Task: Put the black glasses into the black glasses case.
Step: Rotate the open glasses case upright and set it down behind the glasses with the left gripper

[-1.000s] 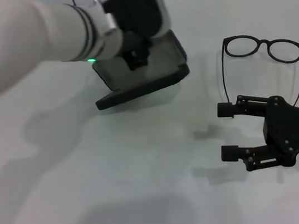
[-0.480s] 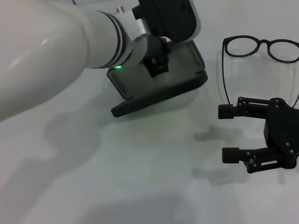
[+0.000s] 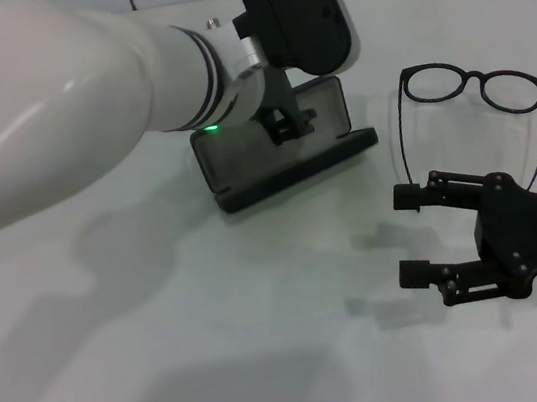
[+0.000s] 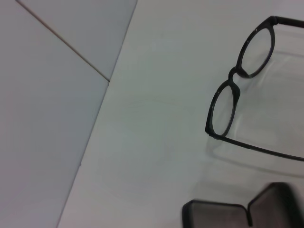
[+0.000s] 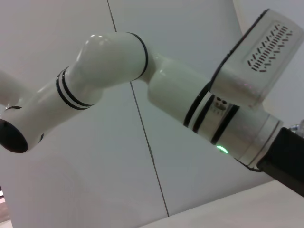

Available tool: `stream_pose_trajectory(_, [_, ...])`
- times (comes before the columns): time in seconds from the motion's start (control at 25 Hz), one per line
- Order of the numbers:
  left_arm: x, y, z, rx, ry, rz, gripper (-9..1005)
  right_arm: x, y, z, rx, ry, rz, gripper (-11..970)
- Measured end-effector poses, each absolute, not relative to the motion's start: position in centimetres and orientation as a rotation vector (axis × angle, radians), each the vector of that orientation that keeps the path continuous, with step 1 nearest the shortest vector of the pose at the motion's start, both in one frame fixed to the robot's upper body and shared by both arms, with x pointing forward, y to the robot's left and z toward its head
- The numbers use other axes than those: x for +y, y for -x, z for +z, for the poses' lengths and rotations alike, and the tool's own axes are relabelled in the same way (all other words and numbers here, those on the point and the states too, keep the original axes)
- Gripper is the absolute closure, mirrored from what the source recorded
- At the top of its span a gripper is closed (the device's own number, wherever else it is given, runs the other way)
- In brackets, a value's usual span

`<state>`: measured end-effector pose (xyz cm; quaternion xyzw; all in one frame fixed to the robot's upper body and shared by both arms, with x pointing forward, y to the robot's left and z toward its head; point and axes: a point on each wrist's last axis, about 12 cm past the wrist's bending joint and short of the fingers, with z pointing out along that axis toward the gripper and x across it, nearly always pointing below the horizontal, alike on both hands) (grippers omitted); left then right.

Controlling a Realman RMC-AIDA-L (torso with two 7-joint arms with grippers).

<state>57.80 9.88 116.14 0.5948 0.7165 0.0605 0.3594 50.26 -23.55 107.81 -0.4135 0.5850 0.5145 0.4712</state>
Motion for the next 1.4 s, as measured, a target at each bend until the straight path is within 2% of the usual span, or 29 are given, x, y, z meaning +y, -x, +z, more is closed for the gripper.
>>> stream_pose_trajectory(0.44, [11.4, -57.0, 115.0, 1.868, -1.49, 0.145, 359, -23.4, -50.7, 107.8, 1.443, 1.017, 1.239, 85])
stream_pose_trajectory(0.64, [11.4, -56.3, 114.2, 1.842, -1.496, 0.135, 451, -23.4, -50.9, 107.9, 1.447, 1.019, 1.226, 85])
stream_pose_trajectory(0.76, [11.2, -56.0, 113.9, 1.84, -1.497, 0.125, 702, -23.2, -51.2, 108.0, 1.443, 1.027, 1.222, 85])
stream_pose_trajectory(0.96, [10.9, -55.3, 113.1, 1.844, -1.512, 0.106, 900, -23.0, -51.6, 108.2, 1.442, 1.035, 1.216, 86])
stream_pose_trajectory(1.2, [10.6, -54.5, 112.1, 1.85, -1.532, 0.085, 977, -23.0, -51.7, 108.1, 1.446, 1.038, 1.212, 86])
stream_pose_trajectory(1.4, [10.6, -54.0, 111.2, 1.865, -1.541, 0.074, 977, -23.2, -51.7, 108.1, 1.456, 1.036, 1.206, 86])
